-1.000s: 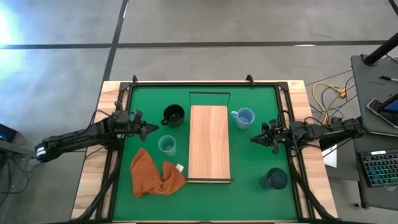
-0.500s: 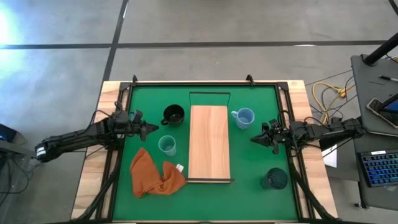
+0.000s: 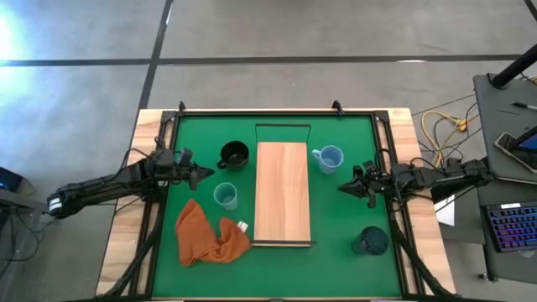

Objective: Stack small to large cups/mugs on shelf

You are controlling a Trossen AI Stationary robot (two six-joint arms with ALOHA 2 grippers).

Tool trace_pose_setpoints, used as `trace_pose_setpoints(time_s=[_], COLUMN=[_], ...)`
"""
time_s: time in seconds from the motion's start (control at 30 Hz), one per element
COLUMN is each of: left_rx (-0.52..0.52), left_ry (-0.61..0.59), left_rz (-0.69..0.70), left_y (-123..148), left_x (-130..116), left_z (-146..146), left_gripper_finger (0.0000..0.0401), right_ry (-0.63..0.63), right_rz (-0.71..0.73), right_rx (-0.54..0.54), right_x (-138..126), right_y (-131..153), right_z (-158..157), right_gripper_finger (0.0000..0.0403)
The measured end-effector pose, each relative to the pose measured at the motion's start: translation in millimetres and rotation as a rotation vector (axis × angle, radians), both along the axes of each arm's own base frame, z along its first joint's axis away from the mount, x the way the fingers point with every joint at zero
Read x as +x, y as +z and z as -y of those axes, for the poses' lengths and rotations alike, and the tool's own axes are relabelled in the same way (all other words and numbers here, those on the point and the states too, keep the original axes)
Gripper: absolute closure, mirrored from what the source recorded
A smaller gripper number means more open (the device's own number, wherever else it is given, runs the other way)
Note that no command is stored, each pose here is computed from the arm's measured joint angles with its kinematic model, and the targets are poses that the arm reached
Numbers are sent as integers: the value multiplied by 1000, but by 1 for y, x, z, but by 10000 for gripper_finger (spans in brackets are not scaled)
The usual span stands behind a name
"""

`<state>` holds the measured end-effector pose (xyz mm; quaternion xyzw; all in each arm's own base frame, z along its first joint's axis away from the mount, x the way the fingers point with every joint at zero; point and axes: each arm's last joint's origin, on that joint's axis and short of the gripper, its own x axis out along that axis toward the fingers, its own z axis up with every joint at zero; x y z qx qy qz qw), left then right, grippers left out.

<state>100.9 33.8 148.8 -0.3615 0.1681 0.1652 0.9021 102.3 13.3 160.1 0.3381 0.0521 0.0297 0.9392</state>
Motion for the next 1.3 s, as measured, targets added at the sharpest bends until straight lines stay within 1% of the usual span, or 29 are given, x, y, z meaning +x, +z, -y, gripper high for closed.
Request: trace_pose_setpoints(time_s=[0.3, 0.37, 0.5, 0.6, 0.67, 0.7, 0.73, 0.77, 0.87, 0.93, 0.97, 1.1, 1.17, 1.23, 1.3], left_rx=[0, 0, 0, 0, 0, -1, 0, 0, 0, 0, 0, 0, 0, 0, 0], left_ry=[0, 0, 0, 0, 0, 0, -1, 0, 0, 0, 0, 0, 0, 0, 0], left_rz=[0, 0, 0, 0, 0, -1, -1, -1, -1, 0, -1, -1, -1, -1, -1], left_y=[0, 0, 0, 0, 0, 0, 0, 0, 0, 0, 0, 0, 0, 0, 0], left_x=[0, 0, 0, 0, 0, 0, 0, 0, 0, 0, 0, 0, 0, 0, 0], left_z=[0, 0, 0, 0, 0, 0, 0, 0, 0, 0, 0, 0, 0, 0, 0], left_gripper_finger=[390, 390, 390, 390, 390, 390, 390, 390, 390, 390, 390, 390, 390, 390, 390], right_ry=[-2, -37, -223, -423, -538, -553, -546, -535, -526, -529, -533, -575, -572, -510, -408], right_rz=[2, 23, 113, 226, 310, 360, 411, 458, 575, 642, 675, 758, 791, 833, 888], right_rx=[0, -6, 16, 54, 111, 168, 228, 263, 303, 300, 291, 182, 144, 109, 75], right_x=[0, 0, 0, -2, -5, -6, -7, -9, -14, -16, -18, -22, -23, -21, -19], right_y=[0, 2, 11, 22, 30, 34, 38, 42, 53, 59, 62, 72, 75, 80, 95], right_z=[0, 1, 6, 12, 15, 16, 16, 16, 17, 18, 18, 18, 18, 16, 13], right_gripper_finger=[394, 394, 394, 394, 394, 394, 394, 394, 394, 394, 394, 394, 394, 394, 394])
